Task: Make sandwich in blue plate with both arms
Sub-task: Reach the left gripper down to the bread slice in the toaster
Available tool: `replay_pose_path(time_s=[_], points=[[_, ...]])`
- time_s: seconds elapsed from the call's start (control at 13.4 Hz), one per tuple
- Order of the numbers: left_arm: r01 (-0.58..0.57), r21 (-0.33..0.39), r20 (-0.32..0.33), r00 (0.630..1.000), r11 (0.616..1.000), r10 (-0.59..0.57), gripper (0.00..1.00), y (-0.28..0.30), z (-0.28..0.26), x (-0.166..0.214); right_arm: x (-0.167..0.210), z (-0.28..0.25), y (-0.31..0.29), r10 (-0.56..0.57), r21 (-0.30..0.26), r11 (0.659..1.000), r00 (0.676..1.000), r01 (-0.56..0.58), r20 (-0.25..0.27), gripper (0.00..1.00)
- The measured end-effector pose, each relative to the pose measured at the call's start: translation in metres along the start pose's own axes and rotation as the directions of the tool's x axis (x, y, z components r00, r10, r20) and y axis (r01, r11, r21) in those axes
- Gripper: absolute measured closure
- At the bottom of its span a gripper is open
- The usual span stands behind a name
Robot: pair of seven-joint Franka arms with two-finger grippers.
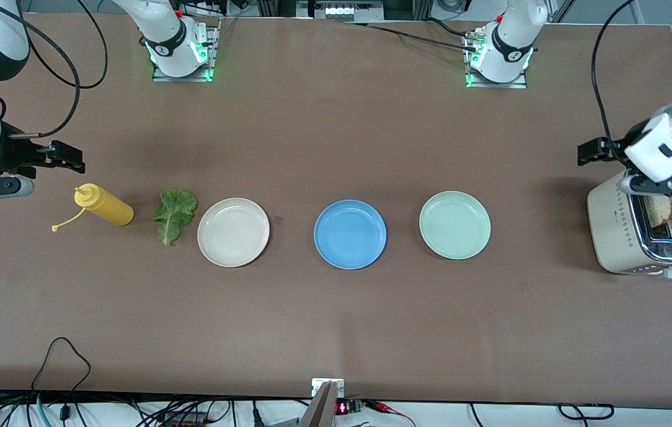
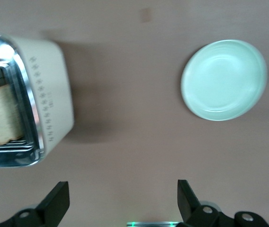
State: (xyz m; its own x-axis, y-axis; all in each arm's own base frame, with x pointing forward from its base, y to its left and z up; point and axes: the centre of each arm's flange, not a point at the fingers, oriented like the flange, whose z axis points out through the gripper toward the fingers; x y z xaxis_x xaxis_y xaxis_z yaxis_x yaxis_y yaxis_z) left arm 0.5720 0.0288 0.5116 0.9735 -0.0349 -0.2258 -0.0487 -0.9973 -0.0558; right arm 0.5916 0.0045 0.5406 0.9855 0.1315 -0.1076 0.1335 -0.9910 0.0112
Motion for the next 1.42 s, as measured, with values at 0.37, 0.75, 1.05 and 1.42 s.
replay_pose_path(time_s=[0.37,0.75,1.05,1.42], points=[[-0.068,0.07,0.038,0.997,0.995,0.065,0.0,-0.058,0.033,0.016,0.0,0.0,0.0,0.0,0.0,1.0,1.0,0.0,0.0,0.0],[-0.157,0.114,-0.077,0.983,0.981,0.166,0.03,-0.125,0.069,0.033,0.0,0.0,0.0,0.0,0.0,1.0,1.0,0.0,0.0,0.0],[-0.172,0.116,-0.108,0.977,0.978,0.184,0.13,-0.162,0.109,0.042,0.0,0.0,0.0,0.001,0.0,1.0,1.0,-0.001,0.0,0.0],[-0.171,0.082,-0.076,0.981,0.982,0.177,0.25,-0.195,0.158,0.044,0.0,0.0,0.0,0.001,0.0,1.0,1.0,-0.001,0.0,0.0]])
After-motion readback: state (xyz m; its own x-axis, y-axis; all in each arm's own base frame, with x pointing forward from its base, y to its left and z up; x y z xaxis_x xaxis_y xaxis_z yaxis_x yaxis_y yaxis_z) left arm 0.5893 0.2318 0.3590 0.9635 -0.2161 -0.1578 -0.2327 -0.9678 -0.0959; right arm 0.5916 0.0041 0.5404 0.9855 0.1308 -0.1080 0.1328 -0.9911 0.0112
